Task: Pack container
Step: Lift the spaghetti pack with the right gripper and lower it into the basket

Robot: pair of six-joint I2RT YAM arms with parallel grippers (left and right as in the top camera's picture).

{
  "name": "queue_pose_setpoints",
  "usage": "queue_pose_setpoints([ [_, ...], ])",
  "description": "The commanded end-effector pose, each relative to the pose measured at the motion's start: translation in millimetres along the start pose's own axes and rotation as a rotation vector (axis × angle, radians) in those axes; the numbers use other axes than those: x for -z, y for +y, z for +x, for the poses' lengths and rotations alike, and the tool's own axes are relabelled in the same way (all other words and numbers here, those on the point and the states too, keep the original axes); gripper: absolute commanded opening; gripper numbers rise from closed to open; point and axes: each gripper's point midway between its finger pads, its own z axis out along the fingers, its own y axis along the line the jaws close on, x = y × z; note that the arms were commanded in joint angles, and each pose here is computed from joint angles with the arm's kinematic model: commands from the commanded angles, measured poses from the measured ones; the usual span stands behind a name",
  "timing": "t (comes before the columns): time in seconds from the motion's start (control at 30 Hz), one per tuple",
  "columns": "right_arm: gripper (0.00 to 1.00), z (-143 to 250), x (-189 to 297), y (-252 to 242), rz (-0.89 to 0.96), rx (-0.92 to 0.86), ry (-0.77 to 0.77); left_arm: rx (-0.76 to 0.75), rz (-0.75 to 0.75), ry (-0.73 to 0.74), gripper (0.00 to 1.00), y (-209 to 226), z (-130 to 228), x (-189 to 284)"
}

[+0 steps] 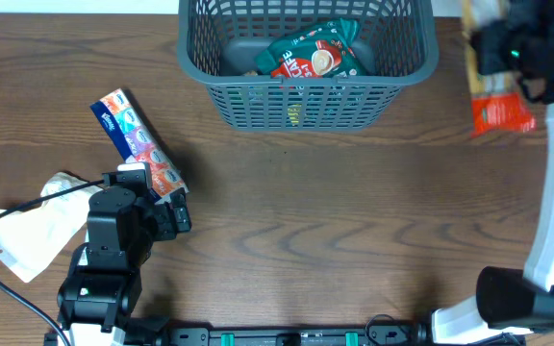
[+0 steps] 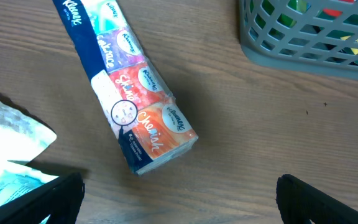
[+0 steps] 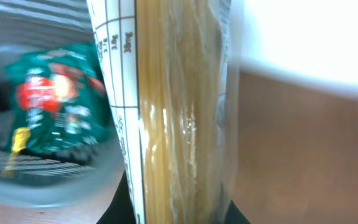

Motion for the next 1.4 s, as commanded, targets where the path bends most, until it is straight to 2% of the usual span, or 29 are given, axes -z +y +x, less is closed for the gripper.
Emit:
queue_pose_setpoints([
  [0.0, 0.01, -49.8, 35.1, 31.5, 0.036, 0.406, -0.168, 0.011, -0.009, -0.025, 0.99, 0.9, -9.7, 4.3],
  [0.23, 0.01, -98.6, 33.2, 107.0, -0.041, 0.670, -0.366, 0.011, -0.009, -0.025, 0.99, 0.9, -9.7, 4.3],
  [0.47, 0.01, -117.3, -5.9, 160.3, -0.113, 0.745, -0.430, 0.011, -0.009, -0.025, 0.99, 0.9, -9.7, 4.3],
  [0.7, 0.01, -80.6, -74.5, 210.8, -0.284, 0.811, -0.307, 0.012, -0.009, -0.025, 0.99, 0.9, -9.9, 4.3],
  [1.0, 0.01, -14.4, -147.3, 241.2, -0.444, 0.820, -0.090, 0.012, -0.009, -0.025, 0.99, 1.0, -9.7, 4.3],
  [1.27, 0.01, 13.0, -163.4, 249.1, -0.504, 0.817, -0.004, 0.012, -0.009, -0.024, 0.99, 1.0, -9.7, 4.3],
  [1.37, 0.09, 13.7, -163.0, 249.1, -0.506, 0.816, 0.000, 0.012, -0.009, -0.025, 0.99, 1.0, -9.7, 4.3],
])
